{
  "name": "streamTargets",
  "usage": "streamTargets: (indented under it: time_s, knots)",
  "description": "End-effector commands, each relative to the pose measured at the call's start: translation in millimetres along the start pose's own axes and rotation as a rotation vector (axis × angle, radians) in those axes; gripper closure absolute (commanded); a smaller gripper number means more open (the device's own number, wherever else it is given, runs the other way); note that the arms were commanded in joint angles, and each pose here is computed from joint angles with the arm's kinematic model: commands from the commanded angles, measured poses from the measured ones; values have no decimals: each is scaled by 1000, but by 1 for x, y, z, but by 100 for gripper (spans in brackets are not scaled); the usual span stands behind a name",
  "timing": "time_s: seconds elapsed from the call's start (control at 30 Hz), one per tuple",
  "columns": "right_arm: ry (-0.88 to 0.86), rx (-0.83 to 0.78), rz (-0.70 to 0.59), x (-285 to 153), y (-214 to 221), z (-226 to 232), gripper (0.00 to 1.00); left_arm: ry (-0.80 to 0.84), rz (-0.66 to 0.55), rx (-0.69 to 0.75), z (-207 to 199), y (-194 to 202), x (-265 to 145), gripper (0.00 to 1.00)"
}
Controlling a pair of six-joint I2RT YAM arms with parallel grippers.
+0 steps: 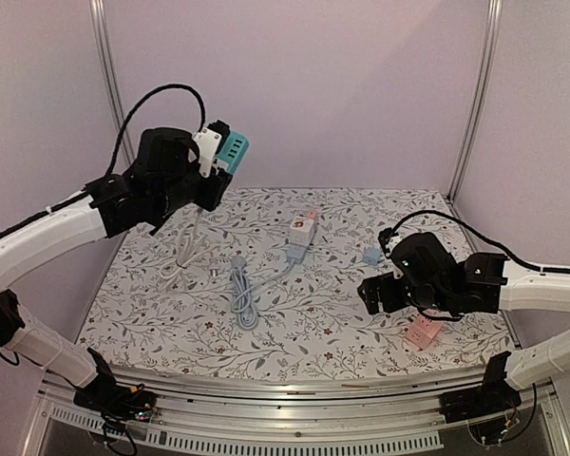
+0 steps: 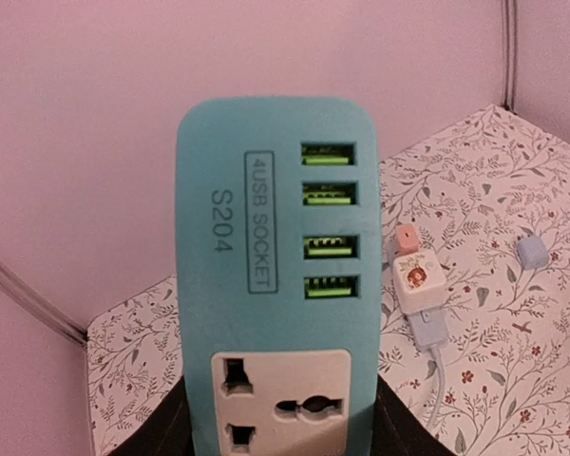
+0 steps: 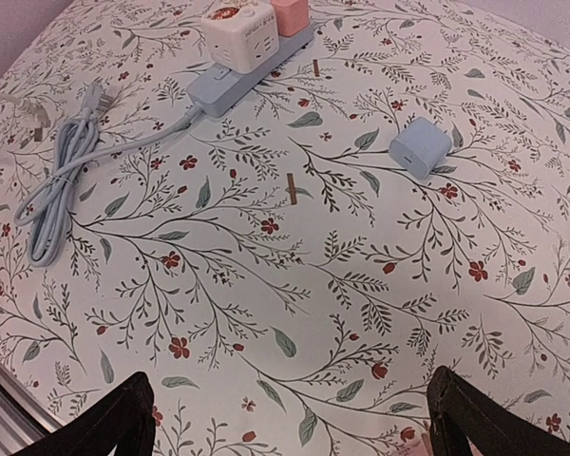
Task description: Insert the plug
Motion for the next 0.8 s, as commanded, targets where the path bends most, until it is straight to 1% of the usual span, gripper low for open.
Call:
streamTargets:
  time_s: [0.0, 0.13, 0.27, 0.37, 0.6, 0.77]
  knots:
    - [-5, -8, -16, -4, -7, 4, 1, 248, 107, 118, -87, 49, 22, 82]
    - [8, -17, -18, -8, -9, 0, 1, 447, 186, 121, -136, 79, 39, 82]
    - [19, -15, -41, -18, -11, -6, 1, 648, 257, 141, -180, 102, 44, 82]
    - [20, -11, -51, -23, -12, -9, 1, 765, 323, 172, -210, 120, 47, 81]
    - [18, -12, -53, -26, -10, -11, 1, 884, 452, 183, -265, 163, 59, 78]
    - [23, -13, -50, -26, -9, -13, 1, 937, 532, 171, -286, 188, 69, 78]
Point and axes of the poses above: each gripper's point midway between its finger pads, its own x axis out along the fingers, its own z axis along the line the jaws close on, y = z × x, the point moved 4 cm from there along -x, back along the fingers, and after that the axes turned 1 degree about -x, right-handed, at the moved point
